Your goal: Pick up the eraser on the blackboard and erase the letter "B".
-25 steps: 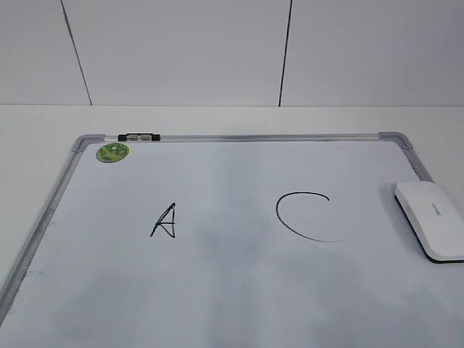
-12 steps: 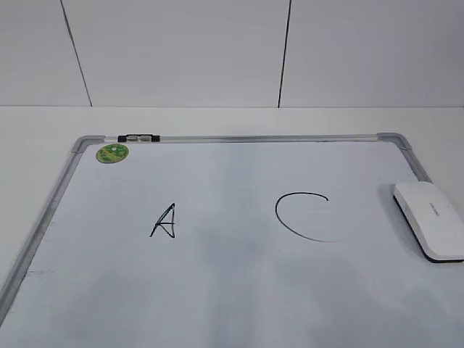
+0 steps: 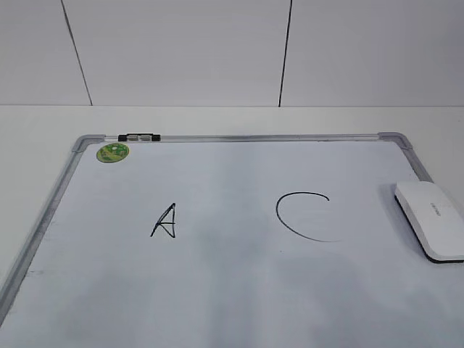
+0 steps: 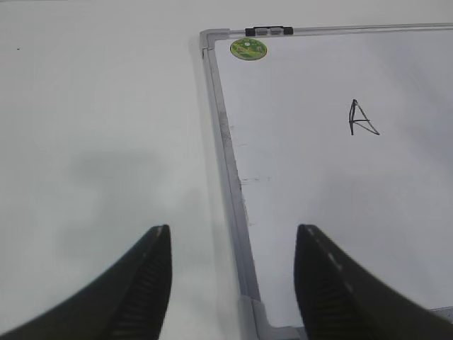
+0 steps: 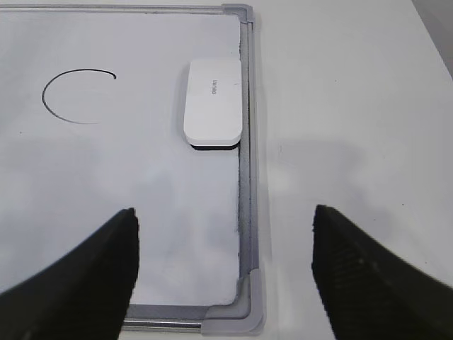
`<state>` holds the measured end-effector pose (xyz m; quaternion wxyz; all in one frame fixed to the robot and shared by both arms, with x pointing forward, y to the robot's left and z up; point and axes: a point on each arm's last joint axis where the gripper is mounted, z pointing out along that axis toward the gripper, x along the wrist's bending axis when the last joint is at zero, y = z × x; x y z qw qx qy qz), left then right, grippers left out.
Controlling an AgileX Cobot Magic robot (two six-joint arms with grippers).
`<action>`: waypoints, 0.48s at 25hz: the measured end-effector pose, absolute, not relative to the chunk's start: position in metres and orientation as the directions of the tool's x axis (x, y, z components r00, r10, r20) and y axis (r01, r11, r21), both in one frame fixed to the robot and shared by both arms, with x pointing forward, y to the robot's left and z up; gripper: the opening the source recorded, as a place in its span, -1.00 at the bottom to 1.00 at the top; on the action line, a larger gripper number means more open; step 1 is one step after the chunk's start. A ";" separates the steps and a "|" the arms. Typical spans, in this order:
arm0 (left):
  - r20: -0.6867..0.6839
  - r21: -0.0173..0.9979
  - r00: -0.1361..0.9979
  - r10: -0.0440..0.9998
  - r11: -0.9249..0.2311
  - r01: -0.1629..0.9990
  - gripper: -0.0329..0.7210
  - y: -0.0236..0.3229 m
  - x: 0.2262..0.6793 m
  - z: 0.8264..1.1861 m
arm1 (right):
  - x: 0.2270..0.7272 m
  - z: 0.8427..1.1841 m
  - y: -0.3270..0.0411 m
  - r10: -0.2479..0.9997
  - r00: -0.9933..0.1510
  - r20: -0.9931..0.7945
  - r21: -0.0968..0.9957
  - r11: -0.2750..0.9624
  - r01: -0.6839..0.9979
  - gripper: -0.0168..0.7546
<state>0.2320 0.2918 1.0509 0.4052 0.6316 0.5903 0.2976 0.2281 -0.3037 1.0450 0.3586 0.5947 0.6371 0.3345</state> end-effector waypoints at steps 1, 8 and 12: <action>-0.102 0.863 0.126 0.987 0.025 0.504 0.18 0.292 0.232 1.051 | 0.228 1.045 -0.304 0.998 -0.036 -0.059 0.853 0.069 0.518 0.58; -0.102 0.863 0.126 0.987 0.025 0.504 0.18 0.292 0.232 1.051 | 0.228 1.045 -0.304 0.998 -0.036 -0.059 0.853 0.069 0.518 0.58; -0.102 0.863 0.126 0.987 0.025 0.504 0.18 0.292 0.232 1.051 | 0.228 1.045 -0.304 0.998 -0.036 -0.059 0.853 0.069 0.518 0.58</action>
